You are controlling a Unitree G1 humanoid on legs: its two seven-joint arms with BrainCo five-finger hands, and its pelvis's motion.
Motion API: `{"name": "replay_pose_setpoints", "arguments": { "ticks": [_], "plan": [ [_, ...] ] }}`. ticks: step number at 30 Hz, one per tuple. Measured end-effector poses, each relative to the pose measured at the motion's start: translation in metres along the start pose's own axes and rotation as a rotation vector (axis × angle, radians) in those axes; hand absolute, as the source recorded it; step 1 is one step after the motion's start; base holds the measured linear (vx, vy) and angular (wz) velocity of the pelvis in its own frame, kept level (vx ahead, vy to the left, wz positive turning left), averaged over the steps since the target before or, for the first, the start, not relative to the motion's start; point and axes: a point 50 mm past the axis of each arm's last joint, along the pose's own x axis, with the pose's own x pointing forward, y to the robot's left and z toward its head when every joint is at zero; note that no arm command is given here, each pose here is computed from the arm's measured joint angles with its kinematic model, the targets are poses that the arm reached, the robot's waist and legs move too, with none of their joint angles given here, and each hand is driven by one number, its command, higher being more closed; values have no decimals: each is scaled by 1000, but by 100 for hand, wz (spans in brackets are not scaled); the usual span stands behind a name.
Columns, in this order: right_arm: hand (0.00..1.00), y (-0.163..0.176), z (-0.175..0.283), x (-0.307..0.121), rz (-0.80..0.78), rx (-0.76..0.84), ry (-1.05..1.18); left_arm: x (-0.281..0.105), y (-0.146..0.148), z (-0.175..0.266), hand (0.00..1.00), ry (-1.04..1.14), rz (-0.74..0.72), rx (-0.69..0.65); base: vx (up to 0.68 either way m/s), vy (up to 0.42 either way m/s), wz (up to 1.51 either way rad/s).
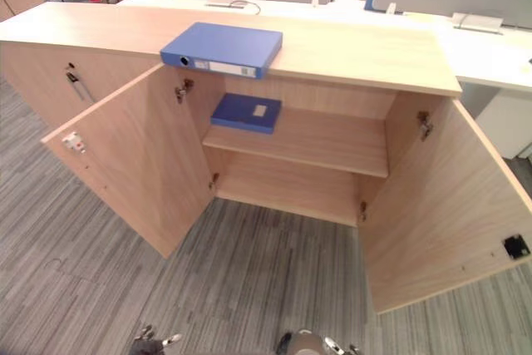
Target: Walk over to the cabinet, pick up the folder, carry it to the office cabinet, place the folder inside the office cabinet, then close the office cabinet door
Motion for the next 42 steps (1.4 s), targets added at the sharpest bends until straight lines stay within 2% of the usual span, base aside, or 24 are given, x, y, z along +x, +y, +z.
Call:
{"name": "replay_pose_setpoints", "arguments": {
  "ticks": [4, 7, 16, 19, 23, 29, 32, 35, 37, 42],
  "plan": [
    [0, -2, -14, -3, -29, 103, 40, -1, 8, -3, 0, 12, 44, -95, 288, -197, -9],
    [0, -7, -15, -4, -41, 114, 43, -3, 17, -6, 0, 10, 85, -189, 313, -68, -42],
    [0, 10, 19, 4, 16, 17, -53, -4, 25, -7, 0, 5, 110, -179, 342, 162, -66],
    [0, 26, 17, 4, 59, -14, -53, 0, 29, 6, 0, -41, 110, -169, 306, 213, 15],
    [0, 44, 29, 5, 120, -43, -83, 1, 27, 4, 0, -24, 111, -219, 214, 145, 4],
    [0, 29, 25, 6, 95, -91, -65, -6, 28, -16, 0, 31, 112, -241, 84, 46, -11],
    [0, 11, 26, 5, 60, -128, -65, -9, 24, -23, 0, 49, 80, -315, 64, 146, -10],
    [0, 2, 19, 3, 43, -124, -50, -8, 23, -10, 0, -13, 32, -486, 79, 126, 38],
    [0, 3, 20, 2, 51, -114, -65, -6, 17, 19, 0, -129, -23, -597, 53, 26, 42],
    [0, 15, 11, 0, 100, -157, -48, -20, 10, 87, 0, -429, -183, -766, 61, -133, 32]
  ]
}}
